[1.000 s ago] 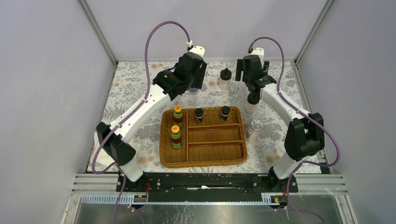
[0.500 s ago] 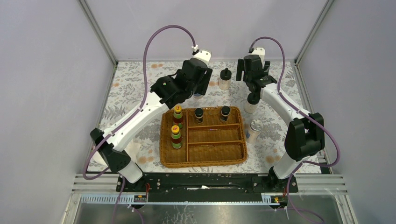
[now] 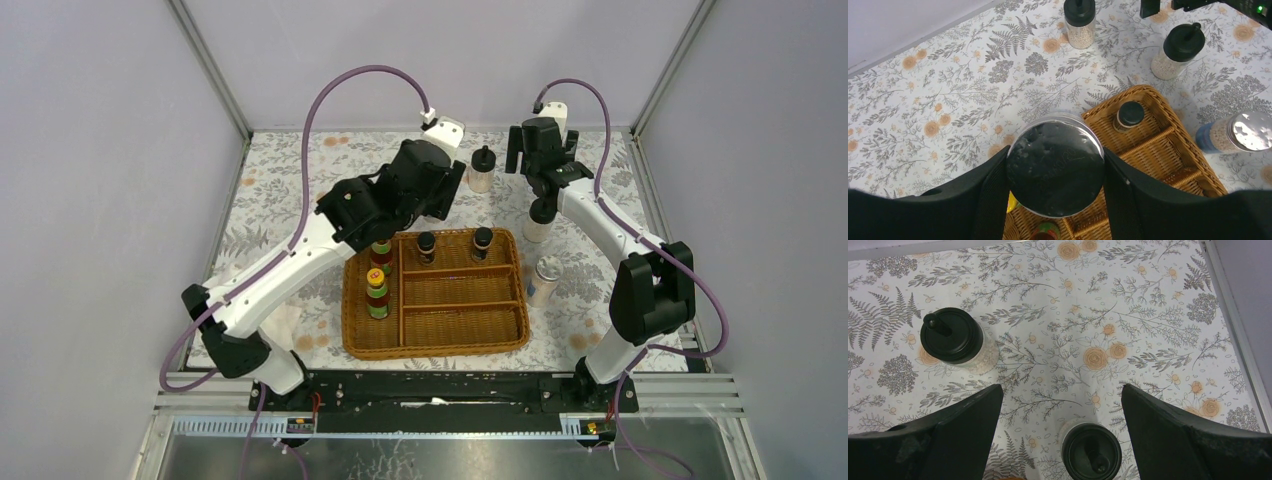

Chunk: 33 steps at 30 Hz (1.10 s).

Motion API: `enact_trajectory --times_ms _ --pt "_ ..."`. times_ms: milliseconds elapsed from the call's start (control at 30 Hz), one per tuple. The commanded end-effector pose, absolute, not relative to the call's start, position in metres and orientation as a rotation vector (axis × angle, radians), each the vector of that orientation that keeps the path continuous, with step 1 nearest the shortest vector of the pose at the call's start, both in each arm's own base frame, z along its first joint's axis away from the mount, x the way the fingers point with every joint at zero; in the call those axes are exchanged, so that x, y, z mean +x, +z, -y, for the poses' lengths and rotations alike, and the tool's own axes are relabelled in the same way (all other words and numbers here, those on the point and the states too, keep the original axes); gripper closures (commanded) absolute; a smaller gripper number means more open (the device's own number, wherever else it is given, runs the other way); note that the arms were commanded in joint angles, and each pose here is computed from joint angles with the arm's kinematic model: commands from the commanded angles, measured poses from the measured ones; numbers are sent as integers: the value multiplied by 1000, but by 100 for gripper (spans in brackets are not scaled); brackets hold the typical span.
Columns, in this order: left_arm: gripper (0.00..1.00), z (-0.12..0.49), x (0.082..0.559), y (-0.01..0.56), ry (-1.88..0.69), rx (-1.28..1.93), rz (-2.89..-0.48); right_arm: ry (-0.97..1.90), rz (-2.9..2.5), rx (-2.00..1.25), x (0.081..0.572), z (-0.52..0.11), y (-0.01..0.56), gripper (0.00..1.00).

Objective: Organize the condiment bottles
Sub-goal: Place the bottle in the storage box.

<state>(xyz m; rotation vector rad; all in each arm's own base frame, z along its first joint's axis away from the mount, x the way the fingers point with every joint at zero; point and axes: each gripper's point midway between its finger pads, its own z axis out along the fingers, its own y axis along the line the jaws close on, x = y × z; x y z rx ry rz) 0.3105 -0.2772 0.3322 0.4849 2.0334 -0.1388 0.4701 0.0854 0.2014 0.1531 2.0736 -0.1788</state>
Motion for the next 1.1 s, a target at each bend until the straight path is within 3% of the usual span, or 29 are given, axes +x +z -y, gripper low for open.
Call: enact_trajectory --times_ms 0,1067 --pt "100 270 300 347 -126 489 -1992 -186 -2026 177 475 -79 219 4" --pt "100 301 250 299 -167 628 -2074 -190 -2025 183 474 -76 219 4"
